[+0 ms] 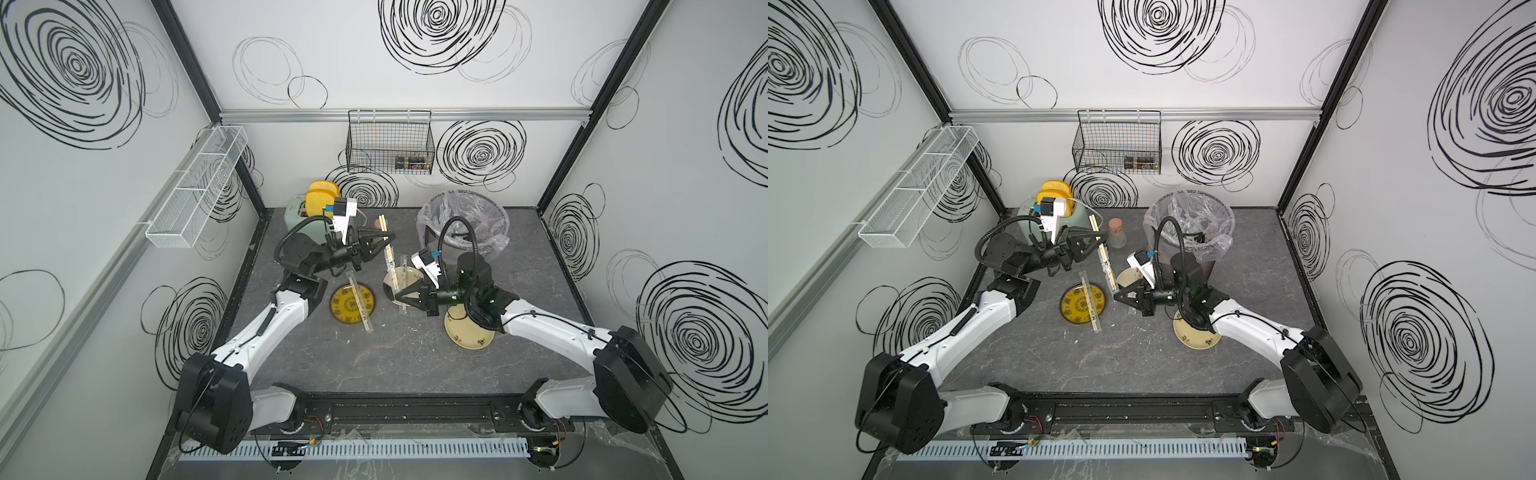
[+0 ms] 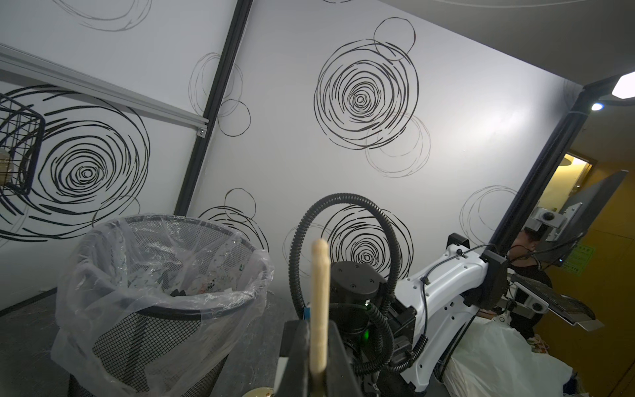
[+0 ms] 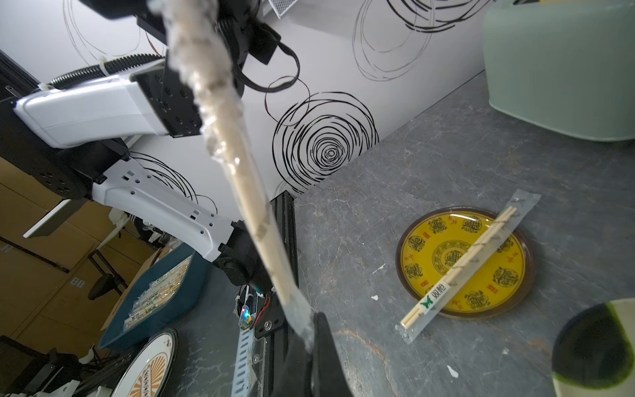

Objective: Remove the packaging of disposable chopsticks
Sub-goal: Remove the packet bag from the disposable chopsticks.

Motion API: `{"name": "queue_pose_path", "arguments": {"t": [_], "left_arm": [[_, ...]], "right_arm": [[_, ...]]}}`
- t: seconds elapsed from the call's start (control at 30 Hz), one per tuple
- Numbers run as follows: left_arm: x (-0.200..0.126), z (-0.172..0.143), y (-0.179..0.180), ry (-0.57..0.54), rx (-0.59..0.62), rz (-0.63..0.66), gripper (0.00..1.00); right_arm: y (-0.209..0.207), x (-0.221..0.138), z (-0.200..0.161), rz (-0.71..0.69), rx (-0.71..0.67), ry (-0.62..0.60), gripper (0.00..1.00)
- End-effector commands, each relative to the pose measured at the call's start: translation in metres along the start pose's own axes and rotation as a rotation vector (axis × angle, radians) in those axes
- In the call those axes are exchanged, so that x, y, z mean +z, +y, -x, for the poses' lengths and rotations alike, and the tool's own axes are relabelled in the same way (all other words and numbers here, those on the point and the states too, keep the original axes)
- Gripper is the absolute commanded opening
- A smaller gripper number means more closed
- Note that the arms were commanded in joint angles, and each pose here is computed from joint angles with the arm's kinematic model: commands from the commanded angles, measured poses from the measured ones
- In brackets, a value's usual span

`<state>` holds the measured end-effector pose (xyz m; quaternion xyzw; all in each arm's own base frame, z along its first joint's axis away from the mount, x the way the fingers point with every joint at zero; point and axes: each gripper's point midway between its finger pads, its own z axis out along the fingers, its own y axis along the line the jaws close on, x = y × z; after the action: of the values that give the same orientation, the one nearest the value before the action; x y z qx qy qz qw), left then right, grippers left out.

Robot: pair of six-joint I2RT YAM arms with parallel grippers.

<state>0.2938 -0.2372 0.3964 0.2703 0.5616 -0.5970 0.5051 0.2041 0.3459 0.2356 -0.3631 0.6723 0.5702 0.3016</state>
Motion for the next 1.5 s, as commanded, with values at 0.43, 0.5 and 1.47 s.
{"name": "queue_pose_path", "arguments": {"t": [0.43, 0.5, 1.47], "left_arm": [[-0.010, 0.011, -0.010, -0.032, 0.074, -0.011, 0.00], [-0.010, 0.010, -0.009, -0.029, 0.070, -0.010, 0.00], [-0.008, 0.002, -0.013, -0.013, 0.064, -0.029, 0.00]], "right_arm": [[-0.011, -0.010, -0.054, -0.098, 0.064, 0.055, 0.10], [-0.009, -0.010, -0.048, -0.098, 0.053, 0.049, 0.31], [0.004, 0.010, 0.010, -0.037, -0.062, -0.006, 0.13]]}}
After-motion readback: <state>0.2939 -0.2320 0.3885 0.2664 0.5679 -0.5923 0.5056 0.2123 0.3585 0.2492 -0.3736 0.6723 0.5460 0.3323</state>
